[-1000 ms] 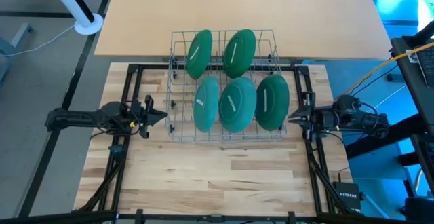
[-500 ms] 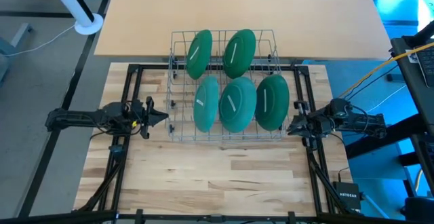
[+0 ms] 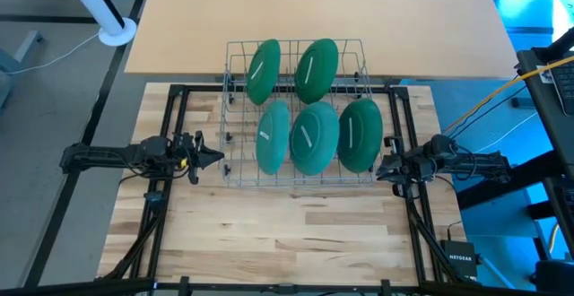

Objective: Sort dishes
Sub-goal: Return to Home Position

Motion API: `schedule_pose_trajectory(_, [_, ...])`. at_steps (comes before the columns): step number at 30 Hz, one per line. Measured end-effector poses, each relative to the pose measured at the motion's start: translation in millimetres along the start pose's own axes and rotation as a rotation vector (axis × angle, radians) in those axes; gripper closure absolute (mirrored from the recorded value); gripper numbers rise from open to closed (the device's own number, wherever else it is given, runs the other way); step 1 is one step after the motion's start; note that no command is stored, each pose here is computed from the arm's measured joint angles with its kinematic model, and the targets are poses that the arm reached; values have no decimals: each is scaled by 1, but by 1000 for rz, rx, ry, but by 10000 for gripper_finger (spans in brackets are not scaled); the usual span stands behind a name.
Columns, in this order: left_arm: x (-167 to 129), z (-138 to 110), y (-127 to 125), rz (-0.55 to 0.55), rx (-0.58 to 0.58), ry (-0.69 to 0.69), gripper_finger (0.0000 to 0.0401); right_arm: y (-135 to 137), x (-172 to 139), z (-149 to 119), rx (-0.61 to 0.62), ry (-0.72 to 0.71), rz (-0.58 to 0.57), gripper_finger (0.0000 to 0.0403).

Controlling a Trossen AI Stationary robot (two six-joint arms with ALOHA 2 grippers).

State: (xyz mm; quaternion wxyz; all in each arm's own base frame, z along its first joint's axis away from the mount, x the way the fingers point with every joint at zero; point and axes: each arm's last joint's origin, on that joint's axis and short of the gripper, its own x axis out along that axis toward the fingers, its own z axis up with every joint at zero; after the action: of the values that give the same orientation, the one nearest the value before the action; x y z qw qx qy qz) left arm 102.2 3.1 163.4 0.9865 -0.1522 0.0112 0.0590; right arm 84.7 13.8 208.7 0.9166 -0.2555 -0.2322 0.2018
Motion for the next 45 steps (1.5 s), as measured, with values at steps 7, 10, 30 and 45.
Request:
schedule_pose_trajectory(7, [0,0,0,1,-30,2,397,2,-1,-6,-5,6,-30,340])
schedule_pose_trajectory(10, [0,0,0,1,-24,3,397,2,-1,-6,-4,14,-43,340])
schedule_pose_trajectory(30, [0,0,0,1,-20,5,397,2,-1,-7,-4,20,-50,340])
schedule_pose_trajectory(45, [0,-1,0,1,-30,5,397,-2,0,2,-27,-21,-69,340])
